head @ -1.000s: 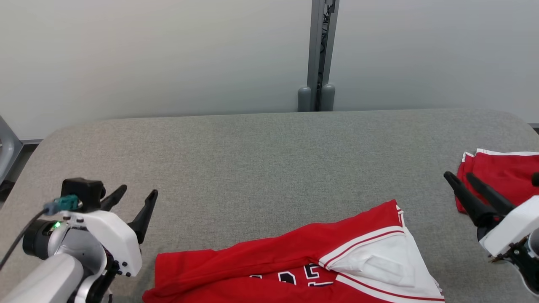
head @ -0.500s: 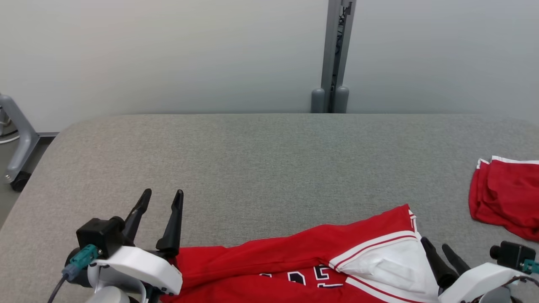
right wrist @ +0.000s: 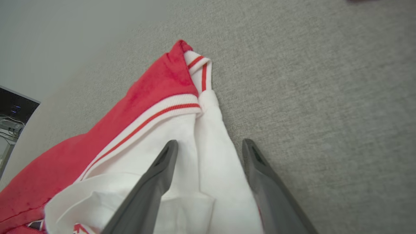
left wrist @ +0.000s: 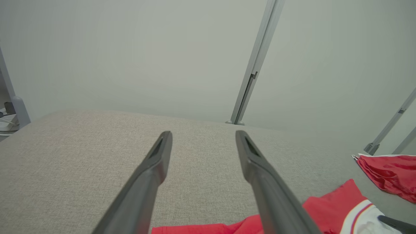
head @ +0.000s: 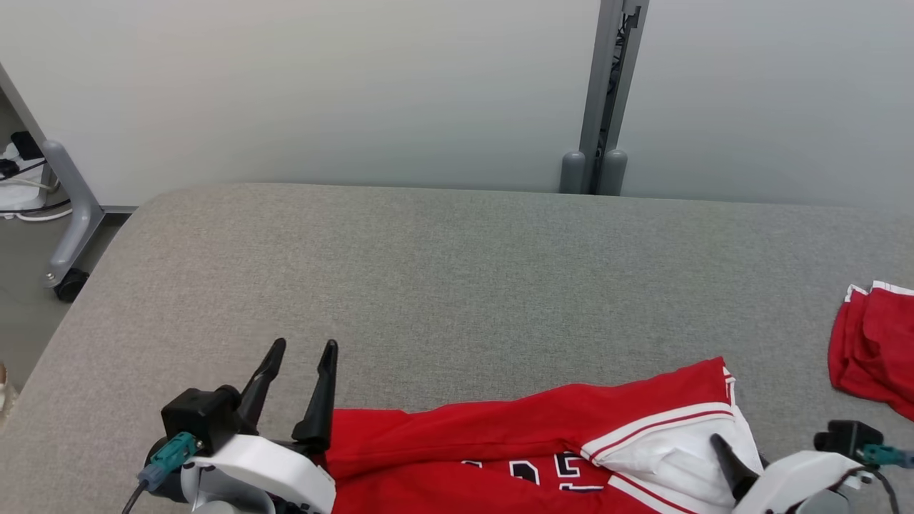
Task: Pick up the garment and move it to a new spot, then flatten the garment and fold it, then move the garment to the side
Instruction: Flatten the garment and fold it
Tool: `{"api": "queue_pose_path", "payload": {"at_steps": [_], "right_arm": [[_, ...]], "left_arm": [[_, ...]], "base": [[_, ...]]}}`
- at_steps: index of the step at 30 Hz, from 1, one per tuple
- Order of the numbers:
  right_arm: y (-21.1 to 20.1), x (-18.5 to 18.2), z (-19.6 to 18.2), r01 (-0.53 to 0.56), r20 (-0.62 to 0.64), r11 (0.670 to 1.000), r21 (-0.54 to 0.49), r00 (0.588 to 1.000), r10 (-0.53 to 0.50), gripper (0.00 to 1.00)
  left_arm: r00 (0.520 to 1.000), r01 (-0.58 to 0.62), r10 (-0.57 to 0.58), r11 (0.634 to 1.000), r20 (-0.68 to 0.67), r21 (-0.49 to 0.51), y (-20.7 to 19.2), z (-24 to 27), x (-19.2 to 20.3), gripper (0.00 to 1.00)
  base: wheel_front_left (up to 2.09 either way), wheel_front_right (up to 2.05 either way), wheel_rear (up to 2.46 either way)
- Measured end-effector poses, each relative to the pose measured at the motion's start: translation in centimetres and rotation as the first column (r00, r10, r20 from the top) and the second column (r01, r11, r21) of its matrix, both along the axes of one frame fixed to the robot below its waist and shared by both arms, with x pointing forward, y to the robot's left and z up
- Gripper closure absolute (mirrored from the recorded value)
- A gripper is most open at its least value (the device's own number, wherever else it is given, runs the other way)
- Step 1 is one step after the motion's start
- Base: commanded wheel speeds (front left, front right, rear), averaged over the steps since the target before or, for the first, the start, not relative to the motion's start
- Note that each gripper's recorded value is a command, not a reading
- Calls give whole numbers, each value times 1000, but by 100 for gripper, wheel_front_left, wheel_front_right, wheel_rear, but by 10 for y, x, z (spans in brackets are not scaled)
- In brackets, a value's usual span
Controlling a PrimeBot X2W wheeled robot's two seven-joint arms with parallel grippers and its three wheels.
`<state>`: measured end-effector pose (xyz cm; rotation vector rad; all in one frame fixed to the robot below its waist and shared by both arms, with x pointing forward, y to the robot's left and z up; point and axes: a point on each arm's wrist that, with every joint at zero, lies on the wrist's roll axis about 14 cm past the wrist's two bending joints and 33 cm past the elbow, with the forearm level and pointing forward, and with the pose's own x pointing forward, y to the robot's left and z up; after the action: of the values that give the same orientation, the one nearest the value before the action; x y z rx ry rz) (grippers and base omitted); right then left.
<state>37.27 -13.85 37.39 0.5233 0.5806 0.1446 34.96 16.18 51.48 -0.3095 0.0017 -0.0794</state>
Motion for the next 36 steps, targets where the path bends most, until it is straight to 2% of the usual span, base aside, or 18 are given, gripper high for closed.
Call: {"api": "queue_pose_path", "payload": {"at_steps": [5,6,7,8,13,19,24,33,36], "right_arm": [[16,-2,-8,-58,-73,998,10,996,58,0],[18,-2,-9,-66,-86,998,15,994,67,11],[20,-3,-10,-75,-96,997,19,992,76,64],[22,-3,-10,-82,-103,996,21,991,84,100],[32,-1,-6,-102,-86,994,41,991,105,100],[22,8,7,-60,-22,997,52,998,61,100],[-14,18,19,12,25,1000,24,1000,-13,100],[-89,23,39,149,95,988,-47,985,-144,100],[-102,23,45,170,112,984,-58,980,-163,100]], "left_arm": [[1000,0,0,1000,-9,-2,-2,-5,-1,0],[1000,1,-1,1000,-11,-5,-2,-6,-1,0],[1000,-1,1,1000,-15,-6,-2,-7,-2,0],[1000,-2,1,1000,-18,-6,-1,-8,-2,0],[1000,1,-1,1000,-25,2,-2,-12,-2,0],[1000,8,-8,999,-6,36,-5,-8,2,0],[1000,-4,3,997,17,74,-5,-6,6,0],[996,-38,33,998,84,56,-10,7,10,0],[995,-43,38,998,89,54,-11,6,8,0]], "base": [[0,0,0],[0,0,0],[0,0,0],[0,0,0],[0,0,0],[0,0,0],[0,0,0],[0,0,0],[0,0,0]]}}
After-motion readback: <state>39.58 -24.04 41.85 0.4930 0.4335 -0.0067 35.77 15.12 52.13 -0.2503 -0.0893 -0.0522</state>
